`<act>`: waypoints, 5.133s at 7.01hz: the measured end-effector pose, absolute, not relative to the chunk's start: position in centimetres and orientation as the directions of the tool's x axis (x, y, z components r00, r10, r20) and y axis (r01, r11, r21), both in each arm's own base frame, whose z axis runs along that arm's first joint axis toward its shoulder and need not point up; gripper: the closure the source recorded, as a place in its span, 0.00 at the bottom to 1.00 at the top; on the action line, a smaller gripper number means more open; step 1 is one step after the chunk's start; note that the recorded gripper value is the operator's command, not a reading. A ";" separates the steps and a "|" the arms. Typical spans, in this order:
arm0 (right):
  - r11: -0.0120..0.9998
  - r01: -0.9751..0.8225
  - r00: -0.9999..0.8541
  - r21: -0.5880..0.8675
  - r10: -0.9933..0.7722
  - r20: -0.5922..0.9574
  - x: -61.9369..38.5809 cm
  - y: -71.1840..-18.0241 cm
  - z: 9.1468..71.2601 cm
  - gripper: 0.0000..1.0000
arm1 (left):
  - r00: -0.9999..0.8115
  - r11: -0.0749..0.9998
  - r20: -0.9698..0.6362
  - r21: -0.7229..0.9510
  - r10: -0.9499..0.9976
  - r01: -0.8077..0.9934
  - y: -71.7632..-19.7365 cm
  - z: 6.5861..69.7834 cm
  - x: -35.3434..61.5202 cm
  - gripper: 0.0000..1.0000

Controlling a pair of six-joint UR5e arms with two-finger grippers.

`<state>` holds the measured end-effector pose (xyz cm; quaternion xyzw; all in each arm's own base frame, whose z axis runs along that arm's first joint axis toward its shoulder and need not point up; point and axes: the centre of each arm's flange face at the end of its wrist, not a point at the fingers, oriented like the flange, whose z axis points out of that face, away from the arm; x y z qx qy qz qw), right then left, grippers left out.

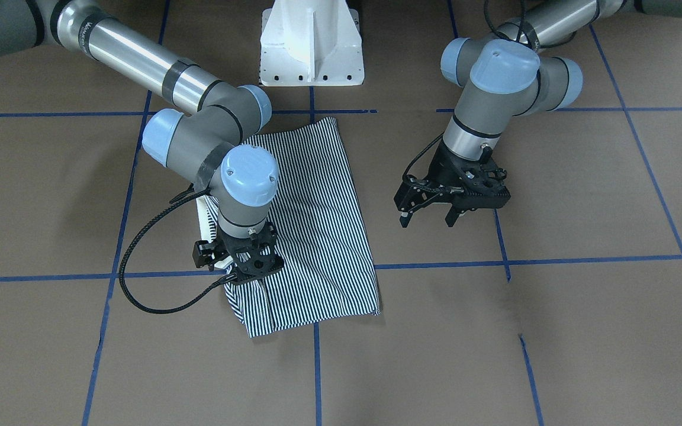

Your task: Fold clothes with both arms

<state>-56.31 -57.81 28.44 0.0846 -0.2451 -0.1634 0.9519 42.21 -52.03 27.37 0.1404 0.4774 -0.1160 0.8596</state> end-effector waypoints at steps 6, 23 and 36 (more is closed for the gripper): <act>0.934 0.275 0.811 0.228 -0.353 0.466 -56.5 -57.6 28.3 0.96 | 0.517 0.934 -0.853 0.131 -0.065 0.333 -52.0 27.4 42.2 0.00; 0.915 0.273 0.773 0.298 -0.393 0.498 -48.4 -64.8 30.6 0.00 | 0.483 0.928 -0.875 0.142 -0.045 0.345 -51.6 25.1 41.5 0.00; 0.936 0.265 0.707 0.230 -0.351 0.614 -43.7 -62.7 33.6 0.00 | 0.415 0.938 -0.896 -0.006 -0.160 0.348 -49.7 24.3 42.8 0.00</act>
